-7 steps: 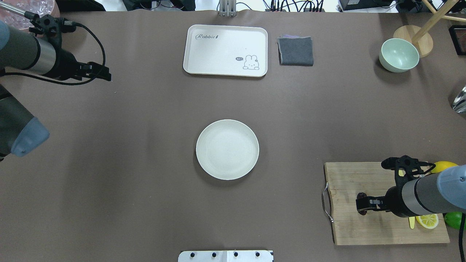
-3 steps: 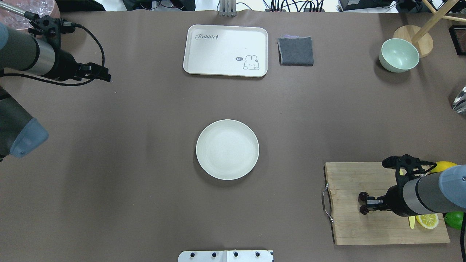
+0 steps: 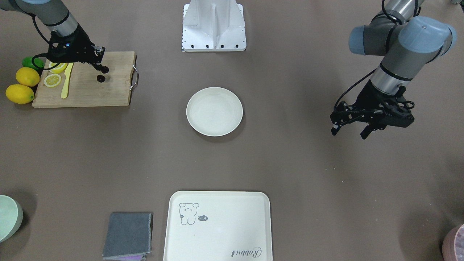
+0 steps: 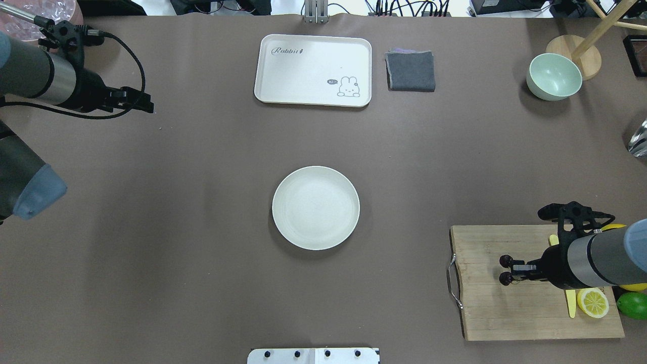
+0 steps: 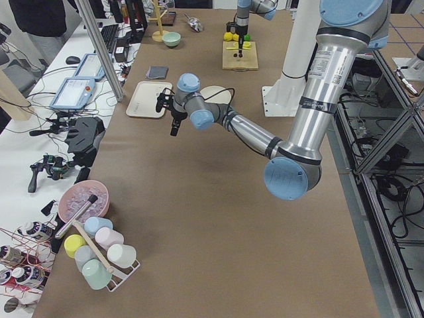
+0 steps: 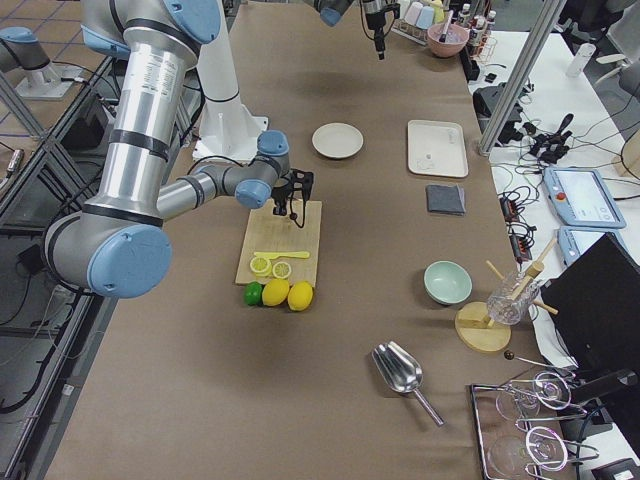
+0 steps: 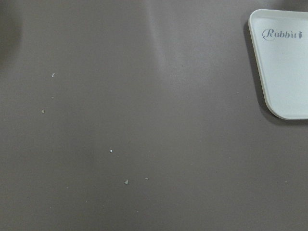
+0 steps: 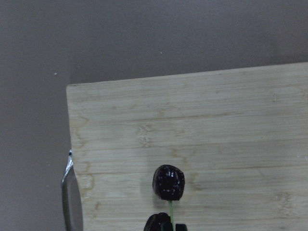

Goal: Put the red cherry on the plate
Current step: 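Grasp the dark cherries on the cutting board with the right gripper, then carry the cherries with the right gripper onto the white plate, release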

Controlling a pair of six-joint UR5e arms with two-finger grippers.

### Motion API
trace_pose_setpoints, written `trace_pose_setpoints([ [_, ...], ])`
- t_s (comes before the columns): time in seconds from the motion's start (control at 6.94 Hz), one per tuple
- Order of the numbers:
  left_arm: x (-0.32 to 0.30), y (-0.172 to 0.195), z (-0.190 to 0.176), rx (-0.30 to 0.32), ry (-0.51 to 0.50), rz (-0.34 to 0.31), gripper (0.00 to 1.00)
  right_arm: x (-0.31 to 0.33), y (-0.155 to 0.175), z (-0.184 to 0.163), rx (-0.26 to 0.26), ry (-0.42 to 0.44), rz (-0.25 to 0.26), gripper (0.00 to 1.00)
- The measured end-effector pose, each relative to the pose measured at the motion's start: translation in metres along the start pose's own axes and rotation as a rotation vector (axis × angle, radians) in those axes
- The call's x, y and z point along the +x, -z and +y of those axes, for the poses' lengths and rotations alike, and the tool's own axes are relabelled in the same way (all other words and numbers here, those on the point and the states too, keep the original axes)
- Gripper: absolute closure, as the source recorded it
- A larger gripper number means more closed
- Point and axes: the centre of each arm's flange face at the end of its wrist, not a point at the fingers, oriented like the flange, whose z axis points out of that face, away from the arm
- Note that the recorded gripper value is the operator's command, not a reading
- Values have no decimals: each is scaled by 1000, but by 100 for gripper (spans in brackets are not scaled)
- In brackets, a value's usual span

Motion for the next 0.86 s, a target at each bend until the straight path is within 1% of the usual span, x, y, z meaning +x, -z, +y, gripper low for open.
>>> trace_pose_setpoints([
  [0.14, -2, 0, 0, -1, -1, -3, 2, -7, 14, -12, 3, -10, -38, 100],
  [0.29, -12, 1, 2, -5, -26, -13, 2, -22, 22, -27, 9, -18, -68, 100],
  [0.43, -33, 5, 2, -5, -83, -34, 2, -55, 27, -45, 19, -26, -75, 100],
  [0.72, -91, 24, -2, -12, -162, -71, 2, -176, 33, -88, 36, -38, -46, 100],
  [0.86, -120, 34, -2, -20, -190, -84, 2, -238, 28, -99, 52, -25, -38, 100],
])
